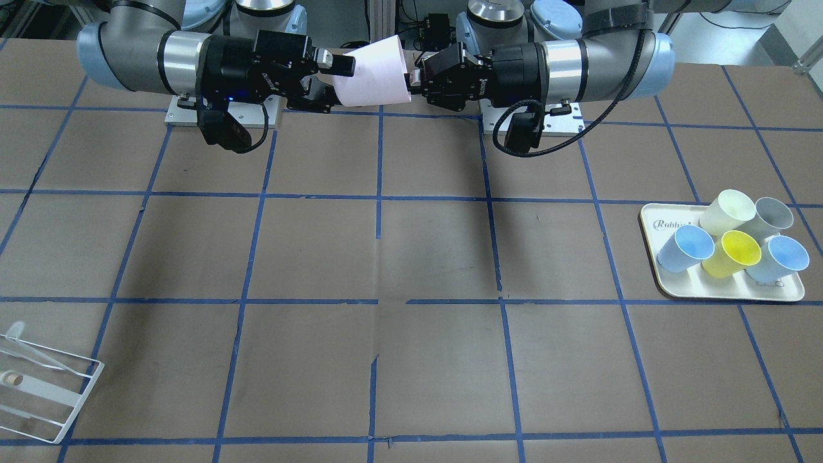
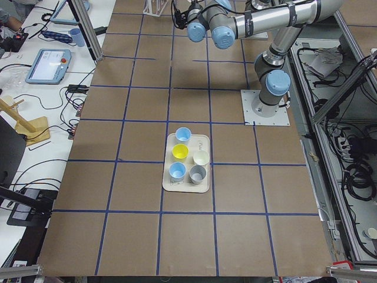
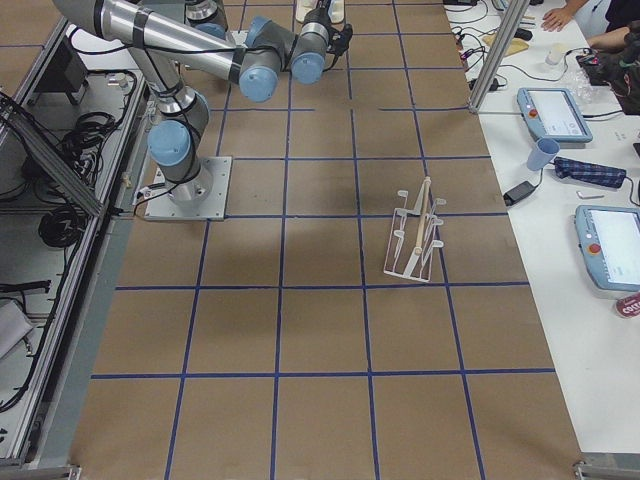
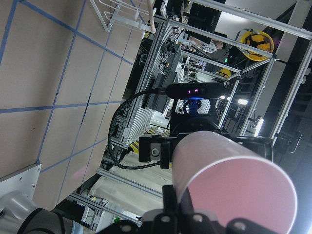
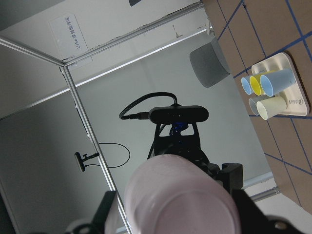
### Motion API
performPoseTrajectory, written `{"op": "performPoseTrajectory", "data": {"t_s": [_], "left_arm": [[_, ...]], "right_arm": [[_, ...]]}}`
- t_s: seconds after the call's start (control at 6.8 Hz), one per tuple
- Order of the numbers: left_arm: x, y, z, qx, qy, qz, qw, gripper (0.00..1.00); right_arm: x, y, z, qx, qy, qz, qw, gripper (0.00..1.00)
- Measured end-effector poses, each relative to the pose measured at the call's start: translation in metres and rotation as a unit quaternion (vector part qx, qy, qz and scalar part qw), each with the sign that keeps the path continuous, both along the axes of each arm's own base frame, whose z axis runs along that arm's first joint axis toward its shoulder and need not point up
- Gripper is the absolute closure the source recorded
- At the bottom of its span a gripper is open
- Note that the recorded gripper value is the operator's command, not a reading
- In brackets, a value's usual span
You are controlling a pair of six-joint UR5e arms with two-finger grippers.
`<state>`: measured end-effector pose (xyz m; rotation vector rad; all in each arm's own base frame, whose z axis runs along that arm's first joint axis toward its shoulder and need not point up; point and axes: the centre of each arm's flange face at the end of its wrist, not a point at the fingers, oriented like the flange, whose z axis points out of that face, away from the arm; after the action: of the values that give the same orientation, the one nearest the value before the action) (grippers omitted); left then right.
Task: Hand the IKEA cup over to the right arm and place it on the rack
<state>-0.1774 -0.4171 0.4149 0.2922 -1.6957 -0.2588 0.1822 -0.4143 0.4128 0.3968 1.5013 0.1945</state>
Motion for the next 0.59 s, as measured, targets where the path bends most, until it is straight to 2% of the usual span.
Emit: {"op": "performPoseTrajectory", "data": {"t_s": [0.15,0.29,0.44,0.59], "left_arm": [[0.0,0.0004,0.0014,-0.002,0.0,0.0,1.0,1.0],[-0.0001,0.0007,0.0025,-0.003,-0.001,0.0,1.0,1.0],[-0.0001,0.001,0.0033,-0.004,-0.001,0.0,1.0,0.56],[0.0,0.0009,0.004,-0.006,-0.002,-0.001,1.0,0.01]], "right_arm": [[0.0004,0.0013,0.0016,0.004,0.0,0.001,1.0,0.41],[0.0006,0.0017,0.0018,0.006,-0.001,0.001,1.0,0.48],[0.0006,0.0018,0.002,0.007,-0.001,0.001,1.0,0.49],[0.0006,0.0018,0.0022,0.007,-0.001,0.001,1.0,0.55]]}}
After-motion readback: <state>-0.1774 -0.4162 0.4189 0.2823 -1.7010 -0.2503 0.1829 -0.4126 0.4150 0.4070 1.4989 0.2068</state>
